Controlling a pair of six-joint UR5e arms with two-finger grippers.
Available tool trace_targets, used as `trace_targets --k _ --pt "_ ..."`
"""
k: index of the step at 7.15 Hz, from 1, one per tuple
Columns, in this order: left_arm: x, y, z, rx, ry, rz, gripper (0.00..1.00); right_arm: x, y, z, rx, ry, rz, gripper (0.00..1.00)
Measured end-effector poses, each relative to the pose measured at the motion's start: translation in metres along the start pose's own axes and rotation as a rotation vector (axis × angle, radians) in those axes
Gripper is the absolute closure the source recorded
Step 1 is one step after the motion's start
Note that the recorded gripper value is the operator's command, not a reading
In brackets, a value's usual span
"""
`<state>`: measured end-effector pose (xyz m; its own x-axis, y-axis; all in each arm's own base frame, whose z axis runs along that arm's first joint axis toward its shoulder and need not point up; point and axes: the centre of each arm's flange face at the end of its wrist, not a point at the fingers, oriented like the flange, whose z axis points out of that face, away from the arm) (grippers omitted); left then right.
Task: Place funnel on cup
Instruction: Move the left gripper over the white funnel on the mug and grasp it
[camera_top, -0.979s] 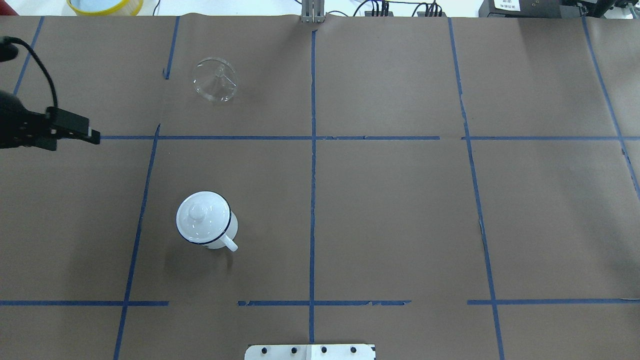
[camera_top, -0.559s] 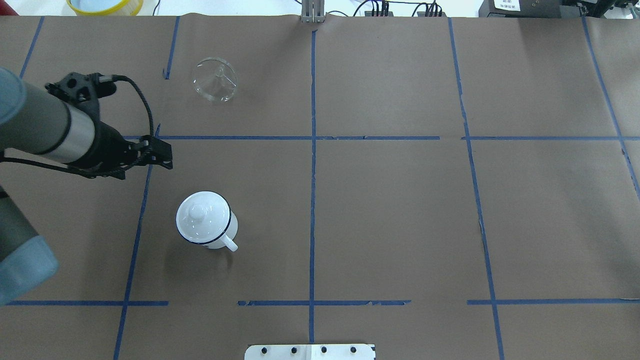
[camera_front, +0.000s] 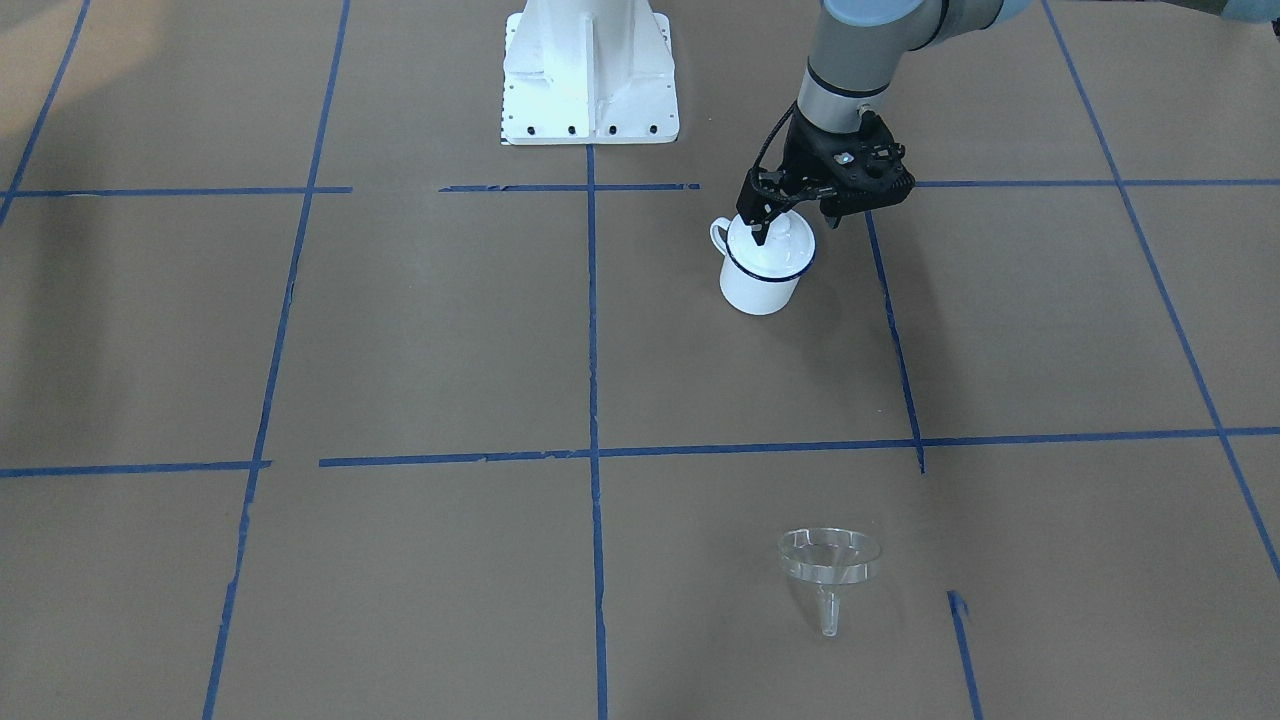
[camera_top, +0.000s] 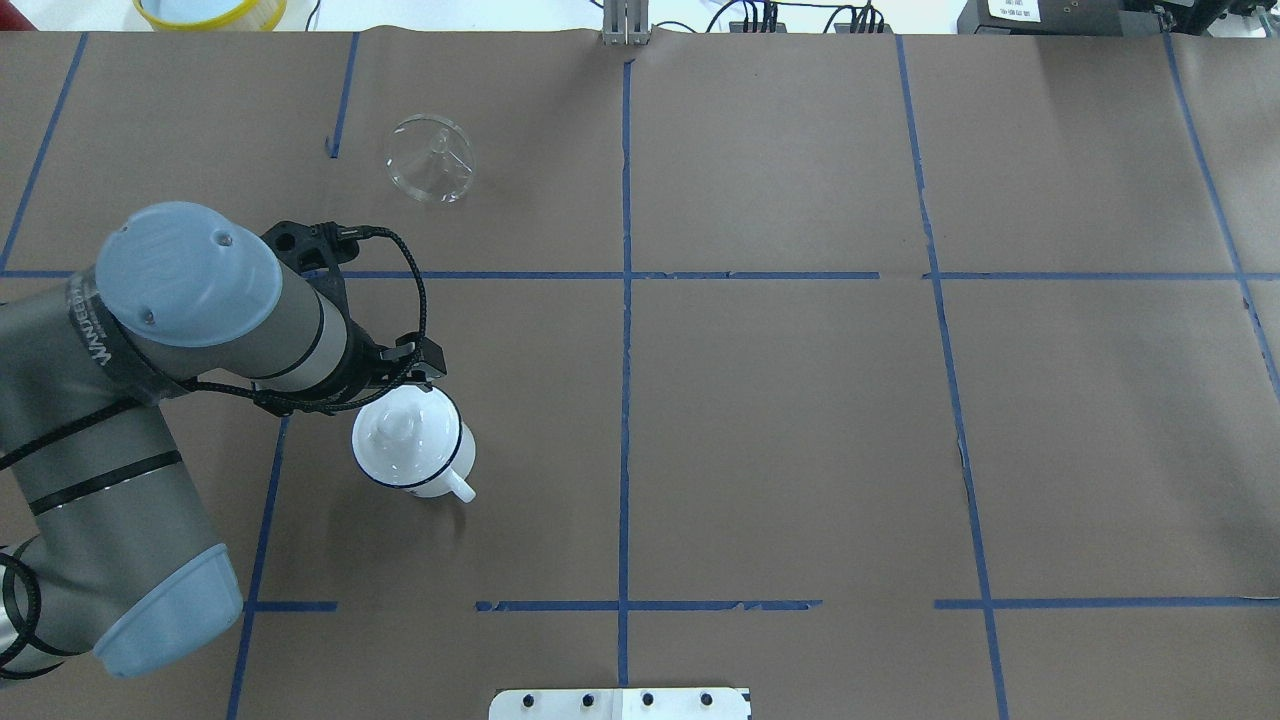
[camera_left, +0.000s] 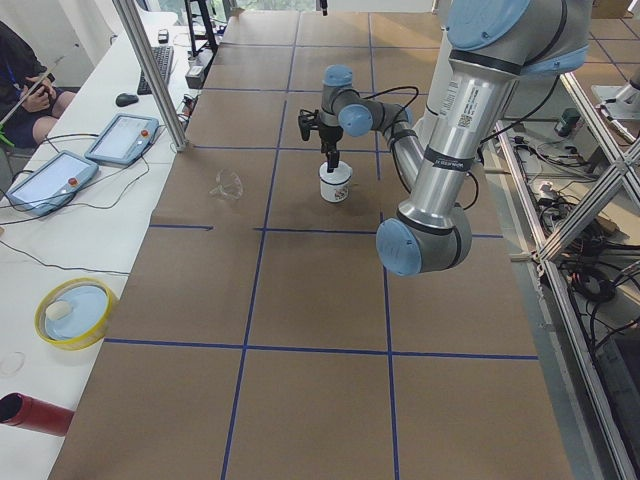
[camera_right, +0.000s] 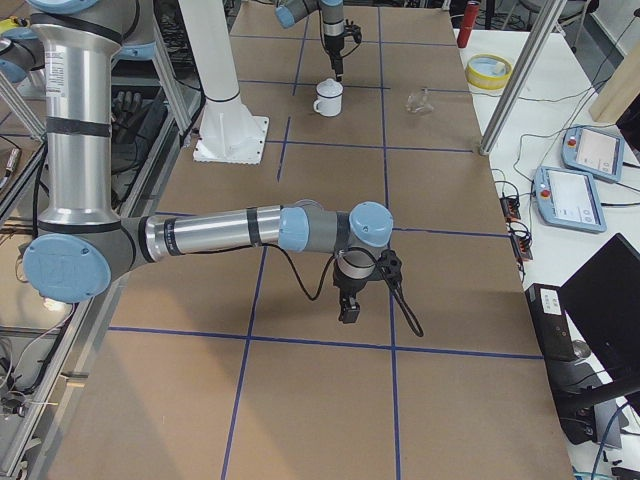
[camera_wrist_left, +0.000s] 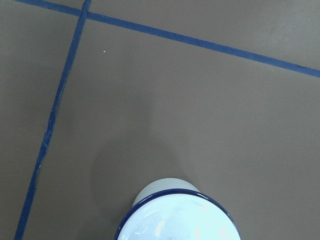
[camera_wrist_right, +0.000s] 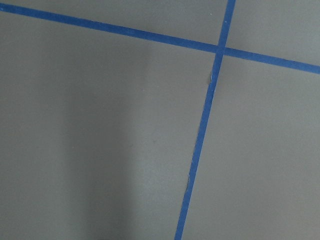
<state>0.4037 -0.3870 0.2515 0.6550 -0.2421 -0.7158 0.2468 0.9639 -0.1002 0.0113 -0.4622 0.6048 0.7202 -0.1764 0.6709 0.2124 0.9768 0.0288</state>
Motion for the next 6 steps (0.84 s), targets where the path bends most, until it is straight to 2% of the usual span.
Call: trace_targets --k 4,5,6 --pt "0.007 0.018 0.009 -0.022 -0.005 0.024 0.03 0.0 0.0 0.0 0.0 0.0 0.0 0.0" --pt "0.008 0.021 0.011 -0.026 -0.006 0.027 0.22 0.0 0.0 0.0 0.0 0.0 0.0 0.0" --pt "0.008 0.022 0.012 -0.028 -0.007 0.029 0.6 0.0 0.0 0.0 0.0 0.0 0.0 0.0"
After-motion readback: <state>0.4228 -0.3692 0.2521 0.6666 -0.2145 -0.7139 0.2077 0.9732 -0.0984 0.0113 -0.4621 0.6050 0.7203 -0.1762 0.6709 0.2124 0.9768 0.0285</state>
